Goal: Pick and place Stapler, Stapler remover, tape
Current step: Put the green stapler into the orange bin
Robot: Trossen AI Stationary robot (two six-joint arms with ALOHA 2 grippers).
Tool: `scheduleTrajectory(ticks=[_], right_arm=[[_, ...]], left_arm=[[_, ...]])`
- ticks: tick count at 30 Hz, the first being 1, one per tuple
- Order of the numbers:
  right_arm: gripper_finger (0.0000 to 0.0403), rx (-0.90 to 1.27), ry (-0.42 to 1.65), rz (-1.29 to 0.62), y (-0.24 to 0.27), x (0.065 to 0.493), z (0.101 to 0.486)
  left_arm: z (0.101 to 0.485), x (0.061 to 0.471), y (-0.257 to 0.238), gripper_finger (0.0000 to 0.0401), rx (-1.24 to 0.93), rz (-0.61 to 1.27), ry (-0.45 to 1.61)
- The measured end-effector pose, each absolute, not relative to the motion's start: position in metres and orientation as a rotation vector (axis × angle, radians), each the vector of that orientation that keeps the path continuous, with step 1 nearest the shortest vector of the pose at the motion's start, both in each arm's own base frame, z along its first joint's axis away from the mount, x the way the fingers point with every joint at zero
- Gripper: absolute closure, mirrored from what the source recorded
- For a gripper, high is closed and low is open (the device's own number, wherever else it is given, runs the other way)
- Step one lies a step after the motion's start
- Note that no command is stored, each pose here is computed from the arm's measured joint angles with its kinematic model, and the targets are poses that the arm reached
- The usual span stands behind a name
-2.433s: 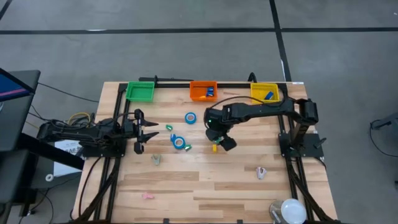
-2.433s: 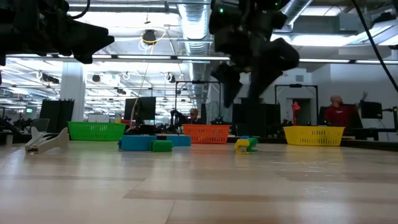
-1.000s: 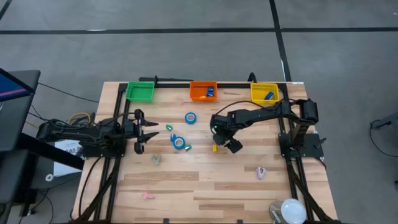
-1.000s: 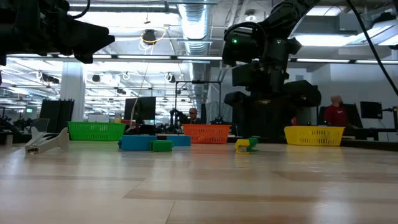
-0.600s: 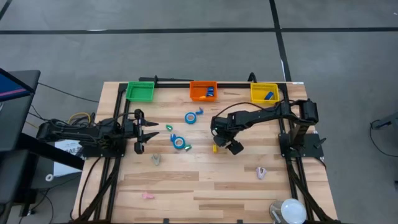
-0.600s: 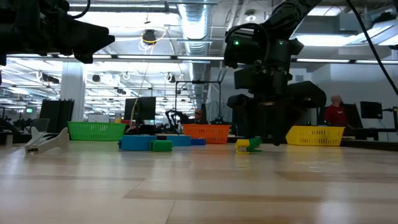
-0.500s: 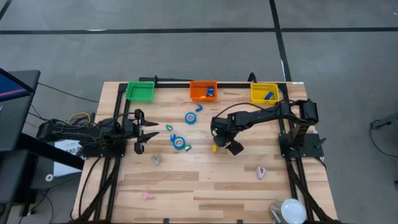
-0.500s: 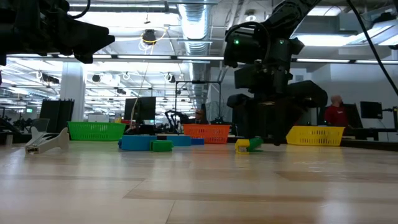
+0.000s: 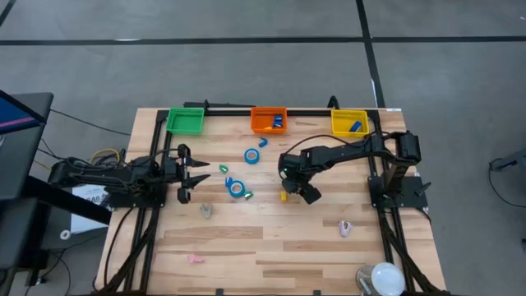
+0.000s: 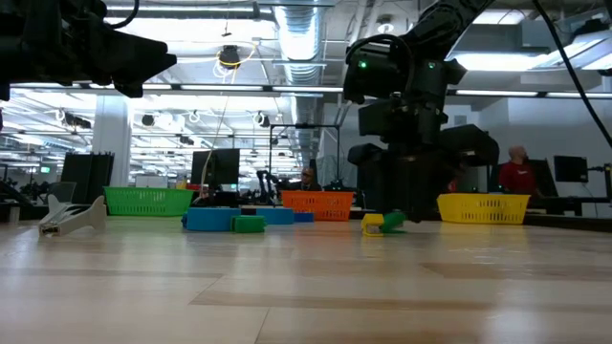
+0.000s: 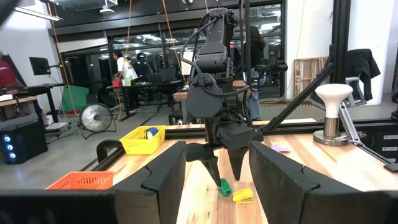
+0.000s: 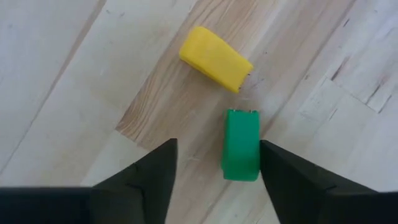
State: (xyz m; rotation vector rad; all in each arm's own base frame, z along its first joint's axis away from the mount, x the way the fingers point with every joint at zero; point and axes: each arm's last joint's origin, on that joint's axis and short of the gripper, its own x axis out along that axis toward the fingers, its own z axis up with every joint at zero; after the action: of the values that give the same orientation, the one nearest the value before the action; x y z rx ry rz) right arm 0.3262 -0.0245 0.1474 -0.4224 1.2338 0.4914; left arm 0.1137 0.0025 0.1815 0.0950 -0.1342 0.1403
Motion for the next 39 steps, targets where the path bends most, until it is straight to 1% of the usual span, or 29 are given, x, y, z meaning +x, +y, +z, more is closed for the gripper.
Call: scheduleTrajectory(ticks=[9, 12, 14, 17, 21, 24, 29, 39], right_arm=[[0.0304, -0.424, 1.232, 0.491, -0.024, 0.326, 0.148], [0.0329, -0.423, 1.232, 0.491, -0.024, 0.326, 0.148], [0.0338, -0.423, 1.233, 0.492, -0.024, 0.326, 0.148], [0.034, -0.423, 1.233, 0.492, -0.024, 0.326, 0.148], [0.0334, -0.422, 1.236, 0.492, -0.024, 0.326, 0.148], [0.0333, -0.397, 1.251, 0.476, -0.026, 0.328, 0.153], [0.0333, -0.35, 1.253, 0.423, -0.04, 0.337, 0.176], [0.0333, -0.326, 1.12, 0.267, -0.087, 0.357, 0.231]], left_arm=[[0.182, 0.114, 0.003, 0.0233, 0.095, 0.141, -0.134], [0.182, 0.114, 0.003, 0.0233, 0.095, 0.14, -0.134], [0.182, 0.114, 0.003, 0.0233, 0.095, 0.14, -0.134], [0.182, 0.114, 0.003, 0.0233, 0.095, 0.14, -0.134], [0.182, 0.114, 0.002, 0.0233, 0.095, 0.14, -0.134], [0.182, 0.114, 0.002, 0.0233, 0.095, 0.14, -0.134], [0.182, 0.114, 0.003, 0.0233, 0.095, 0.14, -0.134], [0.182, 0.114, 0.003, 0.0233, 0.095, 0.14, -0.134]])
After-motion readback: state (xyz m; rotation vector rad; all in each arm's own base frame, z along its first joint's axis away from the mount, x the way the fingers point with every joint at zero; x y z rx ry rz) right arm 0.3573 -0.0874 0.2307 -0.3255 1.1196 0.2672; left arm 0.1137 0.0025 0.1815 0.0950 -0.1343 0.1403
